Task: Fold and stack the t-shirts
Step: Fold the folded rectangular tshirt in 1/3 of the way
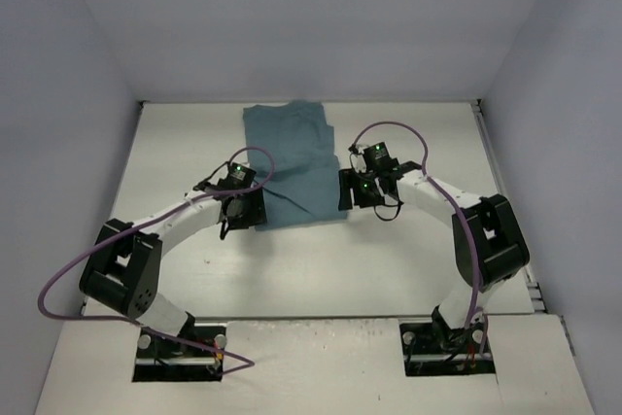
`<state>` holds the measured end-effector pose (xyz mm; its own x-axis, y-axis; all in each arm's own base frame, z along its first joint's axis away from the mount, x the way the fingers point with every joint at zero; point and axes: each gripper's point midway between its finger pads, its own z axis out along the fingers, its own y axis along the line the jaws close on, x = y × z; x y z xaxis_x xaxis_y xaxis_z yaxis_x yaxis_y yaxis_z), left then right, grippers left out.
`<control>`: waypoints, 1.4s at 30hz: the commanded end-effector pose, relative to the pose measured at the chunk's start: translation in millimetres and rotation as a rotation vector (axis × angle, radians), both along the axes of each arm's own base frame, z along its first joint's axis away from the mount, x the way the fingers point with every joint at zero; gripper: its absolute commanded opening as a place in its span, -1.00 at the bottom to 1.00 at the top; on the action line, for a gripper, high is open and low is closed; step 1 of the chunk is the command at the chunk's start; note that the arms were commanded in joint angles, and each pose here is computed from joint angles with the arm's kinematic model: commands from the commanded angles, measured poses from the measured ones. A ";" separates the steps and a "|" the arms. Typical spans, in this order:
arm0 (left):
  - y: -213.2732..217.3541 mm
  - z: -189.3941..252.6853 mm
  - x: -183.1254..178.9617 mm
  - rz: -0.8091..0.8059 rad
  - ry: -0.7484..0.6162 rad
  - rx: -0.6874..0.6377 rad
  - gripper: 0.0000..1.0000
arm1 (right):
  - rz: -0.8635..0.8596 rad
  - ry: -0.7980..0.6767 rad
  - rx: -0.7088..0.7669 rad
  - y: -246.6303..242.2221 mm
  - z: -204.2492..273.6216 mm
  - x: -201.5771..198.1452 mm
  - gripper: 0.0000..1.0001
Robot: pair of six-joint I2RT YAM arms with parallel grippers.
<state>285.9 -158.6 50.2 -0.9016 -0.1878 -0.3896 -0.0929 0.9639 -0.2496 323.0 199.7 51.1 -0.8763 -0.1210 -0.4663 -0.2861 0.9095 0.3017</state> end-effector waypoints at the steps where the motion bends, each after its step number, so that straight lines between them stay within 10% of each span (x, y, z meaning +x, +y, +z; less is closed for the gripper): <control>1: 0.3 3.0 15.0 0.024 -0.040 -0.006 -0.07 | 0.019 -0.069 0.097 16.8 17.7 6.9 0.19; 12: -6.8 -15.6 20.6 0.020 -0.005 -0.015 -0.52 | 0.044 -0.036 0.114 22.2 -9.6 2.0 0.04; 25: -6.0 -9.8 22.6 -0.010 -0.018 -0.016 -1.00 | 0.077 -0.018 0.127 29.6 -24.3 -2.6 -0.99; 42: 40.2 -10.1 -11.9 -0.001 0.095 0.061 -1.00 | -0.018 -0.027 -0.021 -22.4 -16.7 -2.0 -0.90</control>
